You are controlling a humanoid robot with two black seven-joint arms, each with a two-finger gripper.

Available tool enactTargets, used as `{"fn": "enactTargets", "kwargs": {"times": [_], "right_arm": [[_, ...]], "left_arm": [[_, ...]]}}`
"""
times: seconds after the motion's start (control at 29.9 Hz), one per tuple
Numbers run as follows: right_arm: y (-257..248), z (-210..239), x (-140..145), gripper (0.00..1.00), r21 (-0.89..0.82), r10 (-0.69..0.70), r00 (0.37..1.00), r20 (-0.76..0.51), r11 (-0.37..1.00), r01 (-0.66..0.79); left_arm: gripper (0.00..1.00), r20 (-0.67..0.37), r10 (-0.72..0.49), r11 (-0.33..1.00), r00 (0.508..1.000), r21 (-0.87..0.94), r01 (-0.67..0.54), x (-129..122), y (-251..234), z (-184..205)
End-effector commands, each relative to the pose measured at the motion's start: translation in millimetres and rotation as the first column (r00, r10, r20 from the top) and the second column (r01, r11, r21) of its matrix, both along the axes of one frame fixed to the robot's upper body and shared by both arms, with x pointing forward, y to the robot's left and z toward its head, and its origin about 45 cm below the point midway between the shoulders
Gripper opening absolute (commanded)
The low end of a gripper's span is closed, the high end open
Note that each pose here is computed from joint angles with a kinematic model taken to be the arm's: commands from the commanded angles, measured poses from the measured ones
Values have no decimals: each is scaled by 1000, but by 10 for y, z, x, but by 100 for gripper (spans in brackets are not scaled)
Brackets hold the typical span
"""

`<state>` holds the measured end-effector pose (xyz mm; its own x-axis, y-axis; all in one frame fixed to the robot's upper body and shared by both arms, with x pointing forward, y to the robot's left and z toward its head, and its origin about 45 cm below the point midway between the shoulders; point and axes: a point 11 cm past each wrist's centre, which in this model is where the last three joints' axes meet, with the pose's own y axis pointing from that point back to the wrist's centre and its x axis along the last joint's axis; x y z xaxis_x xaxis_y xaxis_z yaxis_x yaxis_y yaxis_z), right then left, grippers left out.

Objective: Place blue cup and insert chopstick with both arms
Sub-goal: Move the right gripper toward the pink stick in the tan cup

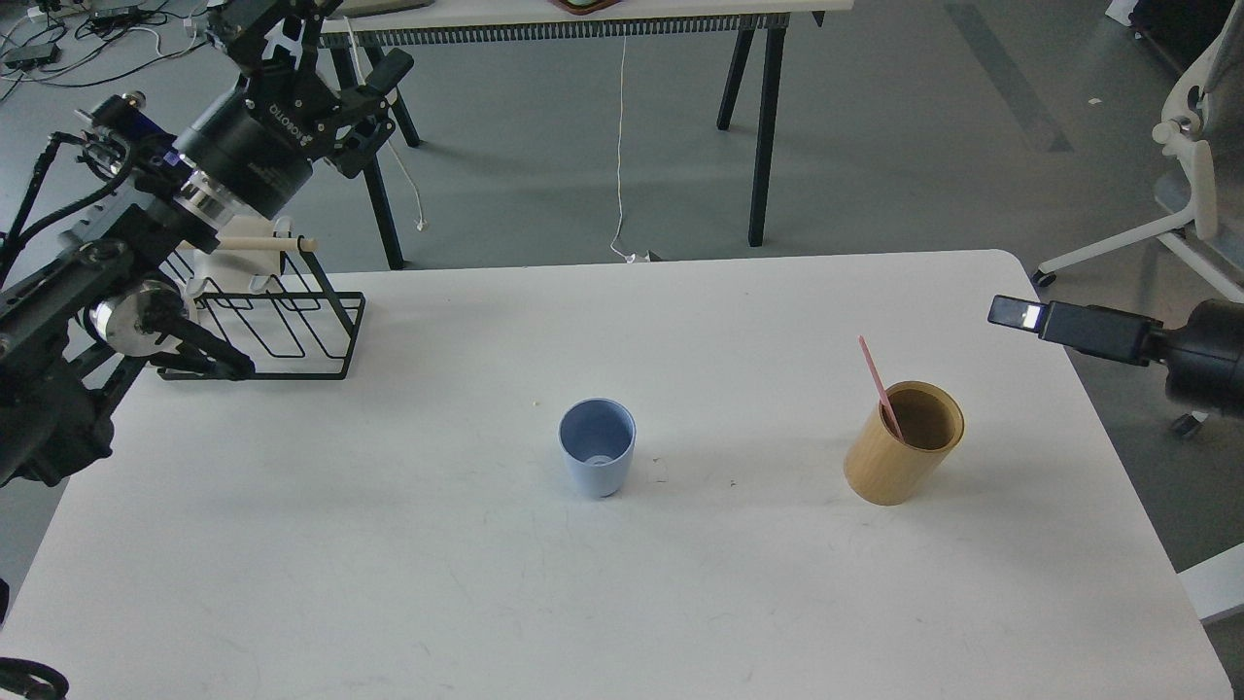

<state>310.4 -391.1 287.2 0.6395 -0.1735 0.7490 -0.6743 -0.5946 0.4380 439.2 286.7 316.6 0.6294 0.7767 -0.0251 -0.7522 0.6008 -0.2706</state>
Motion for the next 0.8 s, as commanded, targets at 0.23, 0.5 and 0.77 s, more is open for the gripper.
{"fn": "enactTargets", "kwargs": {"times": [0.23, 0.5, 0.77], "right_arm": [[133, -130, 67, 98, -260, 172, 963, 207, 959, -115], [421, -341, 93, 97, -313, 288, 938, 191, 924, -220], [567, -521, 243, 86, -349, 343, 921, 183, 899, -265]], "left_arm": [[82, -15, 3, 1000, 1000, -3, -3, -15, 4, -69], [84, -30, 16, 1000, 999, -6, -16, 2, 19, -137], [84, -38, 23, 1000, 999, -8, -23, 14, 26, -168]]}}
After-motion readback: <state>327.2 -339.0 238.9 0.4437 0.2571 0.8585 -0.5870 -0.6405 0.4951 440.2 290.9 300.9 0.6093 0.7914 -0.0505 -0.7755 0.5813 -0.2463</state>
